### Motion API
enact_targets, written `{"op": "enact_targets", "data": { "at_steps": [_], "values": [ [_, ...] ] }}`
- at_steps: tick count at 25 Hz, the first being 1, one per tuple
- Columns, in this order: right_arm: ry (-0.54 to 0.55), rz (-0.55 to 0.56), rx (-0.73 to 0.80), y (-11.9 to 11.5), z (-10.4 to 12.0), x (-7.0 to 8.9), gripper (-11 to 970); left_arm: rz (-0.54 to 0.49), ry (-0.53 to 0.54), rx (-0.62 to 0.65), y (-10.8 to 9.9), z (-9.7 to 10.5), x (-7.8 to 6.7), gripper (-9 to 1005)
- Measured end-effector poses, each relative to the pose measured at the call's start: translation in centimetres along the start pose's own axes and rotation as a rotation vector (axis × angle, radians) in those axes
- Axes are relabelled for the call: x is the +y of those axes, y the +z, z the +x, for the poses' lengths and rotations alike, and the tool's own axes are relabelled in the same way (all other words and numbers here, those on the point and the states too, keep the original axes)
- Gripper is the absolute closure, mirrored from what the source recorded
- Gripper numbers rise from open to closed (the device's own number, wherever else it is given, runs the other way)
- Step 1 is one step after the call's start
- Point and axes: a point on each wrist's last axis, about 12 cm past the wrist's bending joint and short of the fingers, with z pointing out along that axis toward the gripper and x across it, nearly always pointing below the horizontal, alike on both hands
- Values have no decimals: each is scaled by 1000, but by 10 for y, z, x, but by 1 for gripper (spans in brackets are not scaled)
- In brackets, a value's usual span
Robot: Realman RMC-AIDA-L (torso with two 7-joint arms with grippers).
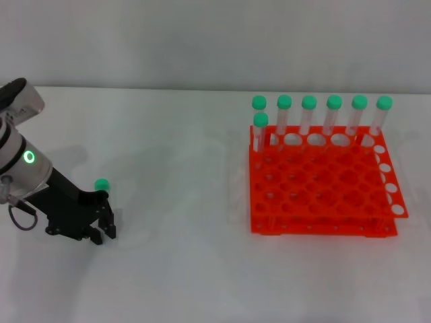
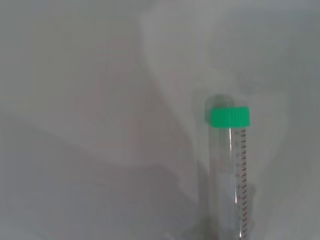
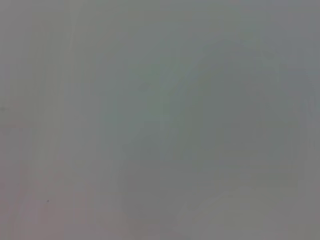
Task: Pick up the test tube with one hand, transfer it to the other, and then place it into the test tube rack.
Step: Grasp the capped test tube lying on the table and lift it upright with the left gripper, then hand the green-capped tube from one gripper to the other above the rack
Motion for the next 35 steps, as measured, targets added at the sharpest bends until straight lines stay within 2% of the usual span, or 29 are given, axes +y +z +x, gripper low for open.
{"op": "enact_targets", "data": {
  "at_steps": [5,10,12,16,19,24,28,32,34,35],
  "values": [
    [0,-3,2,0,0,0,131,-8,46,-32,-11,-7,2,791],
    [2,-9,-1,0,0,1,131,42,121,-133,-31,-20,5,792],
    [6,-13,-3,0,0,2,131,86,191,-191,-39,-25,3,793],
    [32,-31,-4,1,0,4,131,209,418,-311,-51,-30,-5,794],
    [63,-70,-12,3,-2,9,131,275,555,-390,-52,-29,-4,795],
    [141,-224,-41,11,-9,28,131,376,825,-510,-55,-19,1,797],
    [264,-428,-21,25,-17,48,131,483,1075,-558,-52,-1,1,798],
    [390,-589,28,37,-22,69,131,549,1241,-525,-44,15,-3,799],
    [413,-612,39,38,-22,72,131,558,1298,-475,-38,20,-8,799],
    [462,-671,69,42,-22,84,131,560,1335,-432,-33,23,-14,799]
  ]
}}
